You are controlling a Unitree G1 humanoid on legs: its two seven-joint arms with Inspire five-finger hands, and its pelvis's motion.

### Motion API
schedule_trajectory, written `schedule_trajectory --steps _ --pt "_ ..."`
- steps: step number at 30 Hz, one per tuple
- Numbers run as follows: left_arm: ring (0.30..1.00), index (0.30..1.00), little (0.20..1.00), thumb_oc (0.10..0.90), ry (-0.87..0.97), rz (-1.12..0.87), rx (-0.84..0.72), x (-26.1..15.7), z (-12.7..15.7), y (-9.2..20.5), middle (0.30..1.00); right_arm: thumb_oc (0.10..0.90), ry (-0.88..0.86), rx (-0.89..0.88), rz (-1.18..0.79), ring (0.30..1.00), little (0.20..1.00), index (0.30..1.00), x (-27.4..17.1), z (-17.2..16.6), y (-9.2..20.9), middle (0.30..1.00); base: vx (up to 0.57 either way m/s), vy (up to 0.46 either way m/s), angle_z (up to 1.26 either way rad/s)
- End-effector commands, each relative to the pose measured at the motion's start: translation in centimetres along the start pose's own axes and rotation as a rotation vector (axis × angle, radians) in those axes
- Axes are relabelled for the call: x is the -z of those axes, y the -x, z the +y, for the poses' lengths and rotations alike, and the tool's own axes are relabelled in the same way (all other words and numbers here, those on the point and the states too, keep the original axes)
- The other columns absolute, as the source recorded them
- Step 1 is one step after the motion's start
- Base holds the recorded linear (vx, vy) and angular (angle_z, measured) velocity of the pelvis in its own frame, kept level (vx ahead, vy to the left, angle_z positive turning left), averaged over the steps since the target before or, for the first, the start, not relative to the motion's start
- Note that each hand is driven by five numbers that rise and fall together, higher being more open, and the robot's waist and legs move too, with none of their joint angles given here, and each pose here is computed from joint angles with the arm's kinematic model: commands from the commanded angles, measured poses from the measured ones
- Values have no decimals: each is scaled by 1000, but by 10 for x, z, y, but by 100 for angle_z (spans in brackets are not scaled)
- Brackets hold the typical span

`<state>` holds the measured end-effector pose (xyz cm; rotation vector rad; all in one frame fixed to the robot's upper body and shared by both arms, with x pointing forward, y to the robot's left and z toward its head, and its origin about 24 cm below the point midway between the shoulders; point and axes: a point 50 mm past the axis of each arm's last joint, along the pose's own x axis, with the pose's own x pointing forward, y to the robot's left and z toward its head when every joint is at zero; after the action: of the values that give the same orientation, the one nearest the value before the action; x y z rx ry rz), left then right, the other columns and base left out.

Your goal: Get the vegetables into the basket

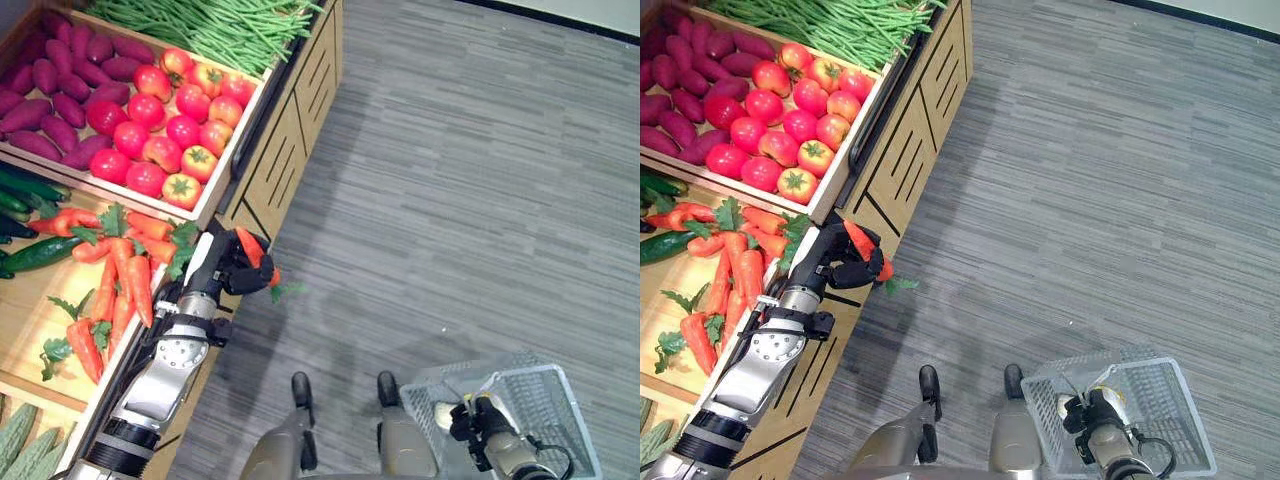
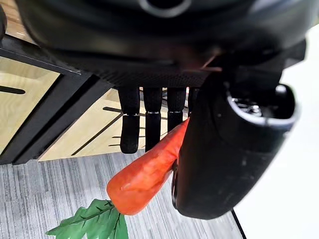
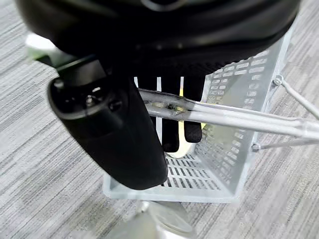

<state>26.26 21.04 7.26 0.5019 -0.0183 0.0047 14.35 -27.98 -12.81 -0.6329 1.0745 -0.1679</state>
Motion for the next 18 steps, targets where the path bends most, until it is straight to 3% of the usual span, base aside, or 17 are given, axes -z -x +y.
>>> schedule_trajectory --steps 1,10,18 --pt "300 300 300 400 1 -184 -18 -34 6 -8 300 400 -37 21 -68 300 300 300 -23 -7 -3 300 -13 -37 -6" --pt "300 300 300 400 28 -77 109 -11 -20 -7 300 400 -6 101 -163 300 300 300 -69 -38 -8 300 1 -63 -3" --pt "300 300 300 400 -36 -137 218 -23 -36 -13 300 400 9 223 -335 300 300 300 -146 -89 0 300 -7 -37 3"
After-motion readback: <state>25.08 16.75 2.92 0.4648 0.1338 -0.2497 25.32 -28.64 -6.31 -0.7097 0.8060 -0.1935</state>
